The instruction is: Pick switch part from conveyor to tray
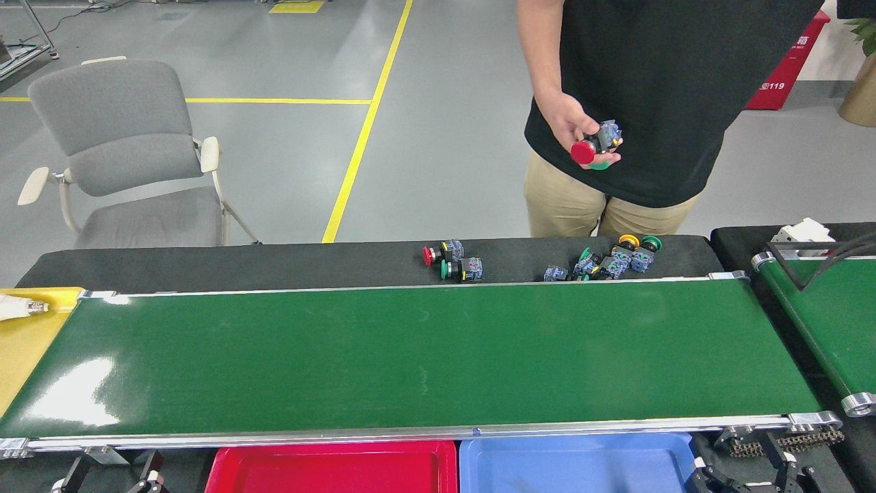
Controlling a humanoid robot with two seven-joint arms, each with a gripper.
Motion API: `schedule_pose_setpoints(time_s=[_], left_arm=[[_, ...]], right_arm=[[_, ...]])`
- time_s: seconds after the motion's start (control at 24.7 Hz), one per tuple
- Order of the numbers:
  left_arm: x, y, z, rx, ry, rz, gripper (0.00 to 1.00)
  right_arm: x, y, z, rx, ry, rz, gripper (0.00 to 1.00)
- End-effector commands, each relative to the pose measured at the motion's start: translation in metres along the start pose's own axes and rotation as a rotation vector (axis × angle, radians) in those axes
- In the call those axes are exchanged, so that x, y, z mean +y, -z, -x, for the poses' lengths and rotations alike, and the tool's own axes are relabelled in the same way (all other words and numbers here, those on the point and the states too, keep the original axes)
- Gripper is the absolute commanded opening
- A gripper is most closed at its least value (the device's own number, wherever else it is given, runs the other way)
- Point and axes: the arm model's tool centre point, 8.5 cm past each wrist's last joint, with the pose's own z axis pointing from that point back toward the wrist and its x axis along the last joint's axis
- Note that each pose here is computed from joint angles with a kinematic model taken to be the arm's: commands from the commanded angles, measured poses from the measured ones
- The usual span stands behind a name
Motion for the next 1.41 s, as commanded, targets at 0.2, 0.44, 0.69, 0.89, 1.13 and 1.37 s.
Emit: schedule_pose_setpoints(time_s=[0.2, 0.44, 0.69, 0.89, 1.13, 1.37], left_arm=[[0.009, -0.002, 0.008, 0.02, 0.008, -0.057, 1.0], [0.013, 0.0, 0.005, 0.007, 0.012, -0.084, 1.0], [0.013, 0.001, 0.005, 0.0, 0.019, -0.083, 1.0], [0.013, 0.001, 0.002, -0.002, 0.013, -0.085, 1.0], [0.01, 0.0, 0.001, 0.005, 0.005, -0.08, 1.0], [0.01, 0.0, 0.002, 0.01, 0.003, -0.08, 1.0]], right_arm=[[-0.004, 0.001, 0.0, 0.011, 0.003, 0.017, 0.98], [-0.002, 0.004, 0.0, -0.015, 0.0, 0.014, 0.98], [-0.004, 0.009, -0.001, -0.016, 0.005, 0.019, 0.98], [-0.005, 0.009, -0.002, -0.017, 0.021, 0.031, 0.99], [-0.007, 0.011, -0.005, -0.021, 0.064, 0.049, 0.99], [0.001, 0.007, -0.012, -0.028, 0.091, 0.029, 0.99]])
